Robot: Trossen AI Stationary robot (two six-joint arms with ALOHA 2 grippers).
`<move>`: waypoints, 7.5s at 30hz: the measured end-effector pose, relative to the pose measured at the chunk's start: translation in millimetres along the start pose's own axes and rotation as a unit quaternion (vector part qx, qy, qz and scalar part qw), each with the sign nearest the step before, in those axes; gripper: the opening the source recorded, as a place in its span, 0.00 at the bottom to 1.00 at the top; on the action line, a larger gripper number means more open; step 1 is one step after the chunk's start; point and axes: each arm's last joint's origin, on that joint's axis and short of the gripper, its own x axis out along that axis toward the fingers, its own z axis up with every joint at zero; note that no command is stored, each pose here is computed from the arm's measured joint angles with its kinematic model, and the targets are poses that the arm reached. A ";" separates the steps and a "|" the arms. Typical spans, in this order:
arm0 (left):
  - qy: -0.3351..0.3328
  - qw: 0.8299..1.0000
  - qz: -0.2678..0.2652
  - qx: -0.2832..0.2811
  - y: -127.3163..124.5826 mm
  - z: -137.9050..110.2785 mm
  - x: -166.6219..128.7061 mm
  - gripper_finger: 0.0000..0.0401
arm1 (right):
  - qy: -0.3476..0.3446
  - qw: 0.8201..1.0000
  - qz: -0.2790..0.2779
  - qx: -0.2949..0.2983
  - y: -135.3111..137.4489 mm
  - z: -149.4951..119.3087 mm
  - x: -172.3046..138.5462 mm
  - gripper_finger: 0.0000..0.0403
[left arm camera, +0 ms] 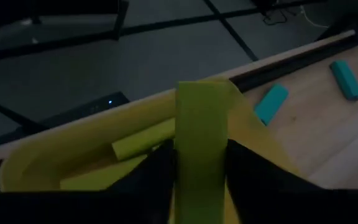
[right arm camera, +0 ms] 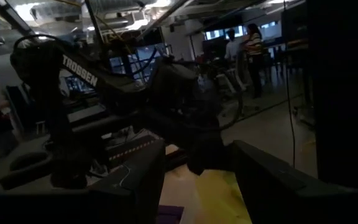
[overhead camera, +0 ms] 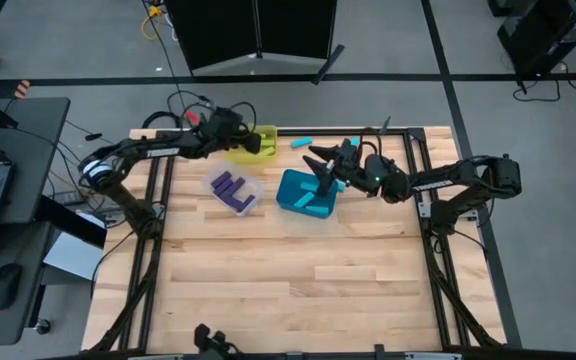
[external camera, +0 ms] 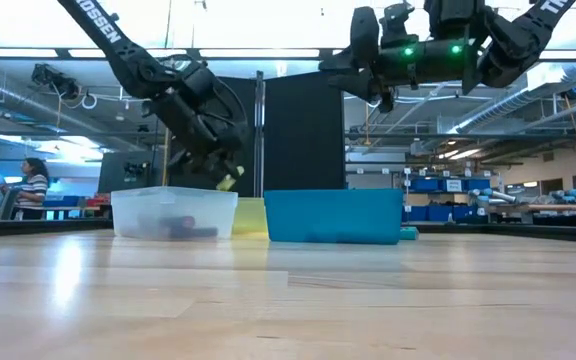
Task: Sort blocks
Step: Put the green block into the yellow bin, then put the blue block into the blue bin
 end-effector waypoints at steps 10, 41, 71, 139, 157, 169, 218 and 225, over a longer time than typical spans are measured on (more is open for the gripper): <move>-0.028 0.999 -0.026 0.027 -6.4 12.4 -21.6 0.96 | 0.054 0.998 -0.027 0.023 -16.5 -6.9 3.2 0.49; -0.050 0.986 -0.016 0.161 -24.0 18.4 -79.0 0.89 | 0.396 0.788 -0.423 0.209 -177.7 -33.6 23.9 0.74; -0.058 0.986 -0.016 0.158 -7.7 -13.2 -78.8 0.89 | 0.433 0.729 -0.502 0.170 -194.8 -72.6 17.7 0.29; -0.101 0.979 -0.169 0.049 -48.4 -13.5 -90.4 0.89 | 0.252 0.955 -0.143 -0.066 -57.0 49.9 -57.1 0.63; -0.073 0.977 -0.175 0.103 -97.5 32.3 -37.7 0.81 | 0.286 0.948 -0.114 -0.079 -72.5 29.1 -61.7 0.60; 0.086 0.967 -0.063 0.231 -132.8 80.8 44.2 0.81 | 0.282 0.946 -0.108 -0.118 -76.8 31.4 -61.0 0.59; 0.254 0.860 -0.069 0.438 -129.9 54.2 157.9 0.70 | 0.239 0.966 -0.076 -0.056 -71.7 38.0 -56.1 0.57; 0.278 0.844 -0.108 0.446 -124.5 46.9 162.9 0.70 | 0.239 0.967 -0.076 -0.044 -70.4 37.7 -56.1 0.57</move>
